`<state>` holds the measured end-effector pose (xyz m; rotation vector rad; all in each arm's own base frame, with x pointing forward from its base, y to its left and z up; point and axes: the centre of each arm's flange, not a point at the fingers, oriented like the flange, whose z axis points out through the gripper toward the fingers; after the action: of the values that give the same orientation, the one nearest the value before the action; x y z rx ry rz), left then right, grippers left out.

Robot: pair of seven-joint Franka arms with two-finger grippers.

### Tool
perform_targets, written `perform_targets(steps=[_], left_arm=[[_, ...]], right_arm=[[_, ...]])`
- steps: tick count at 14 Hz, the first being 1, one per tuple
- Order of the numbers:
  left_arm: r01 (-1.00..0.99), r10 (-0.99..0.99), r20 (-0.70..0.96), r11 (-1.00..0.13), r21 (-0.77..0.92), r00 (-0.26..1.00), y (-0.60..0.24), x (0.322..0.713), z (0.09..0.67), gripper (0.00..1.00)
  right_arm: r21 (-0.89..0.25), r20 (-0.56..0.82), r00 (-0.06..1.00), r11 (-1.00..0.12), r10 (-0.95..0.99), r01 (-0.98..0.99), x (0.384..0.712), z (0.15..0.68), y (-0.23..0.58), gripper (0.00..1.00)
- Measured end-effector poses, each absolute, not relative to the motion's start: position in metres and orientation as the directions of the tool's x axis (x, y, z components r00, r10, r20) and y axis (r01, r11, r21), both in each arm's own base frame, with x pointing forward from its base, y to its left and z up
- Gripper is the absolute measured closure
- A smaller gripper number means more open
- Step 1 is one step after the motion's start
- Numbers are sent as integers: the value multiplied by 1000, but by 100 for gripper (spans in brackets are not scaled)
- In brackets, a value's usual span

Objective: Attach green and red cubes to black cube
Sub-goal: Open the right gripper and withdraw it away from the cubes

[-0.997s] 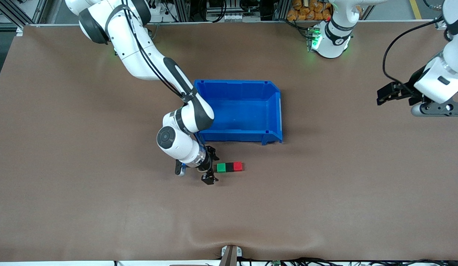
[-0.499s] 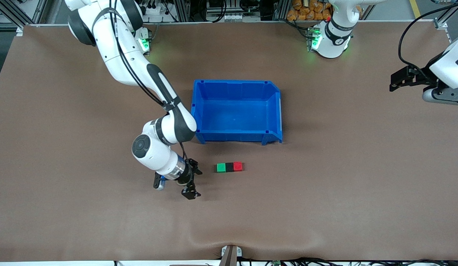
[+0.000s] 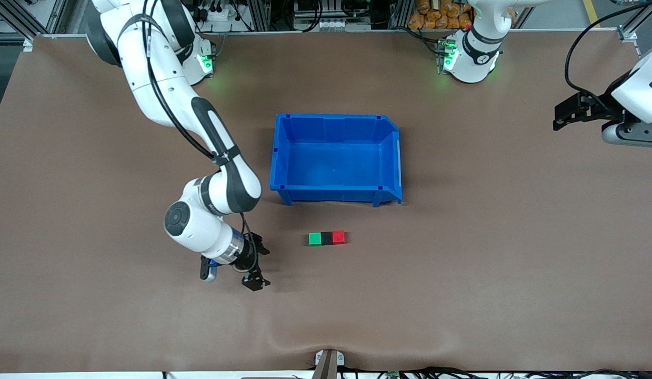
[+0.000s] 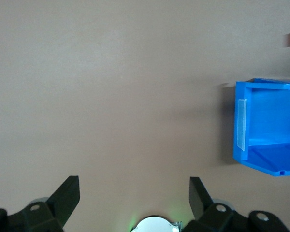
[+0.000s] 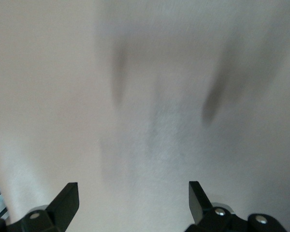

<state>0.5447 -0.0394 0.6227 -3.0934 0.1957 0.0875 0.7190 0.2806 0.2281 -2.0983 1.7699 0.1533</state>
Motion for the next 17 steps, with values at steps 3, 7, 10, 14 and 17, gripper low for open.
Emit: perform_targets(steps=[3, 7, 10, 14, 17], left_arm=[[-115, -112, -68, -993, -34, 991, -36, 554, 610, 0], [-108, -106, -52, -994, -34, 993, -32, 557, 612, 0], [-106, -104, -48, -994, -35, 993, -31, 557, 613, 0], [-90, -88, -41, -995, -35, 995, -23, 558, 617, 0], [-87, -86, -38, -996, -36, 996, -22, 557, 620, 0]], right_arm=[[-188, -290, 284, -236, -914, -953, 728, 245, 252, 0], [-132, -268, 406, -384, -874, -914, 737, 277, 206, 0], [-118, -285, 490, -477, -824, -871, 740, 306, 165, 0], [-114, -311, 584, -580, -750, -806, 735, 348, 116, 0], [-124, -285, 668, -665, -687, -737, 727, 393, 75, 0]])
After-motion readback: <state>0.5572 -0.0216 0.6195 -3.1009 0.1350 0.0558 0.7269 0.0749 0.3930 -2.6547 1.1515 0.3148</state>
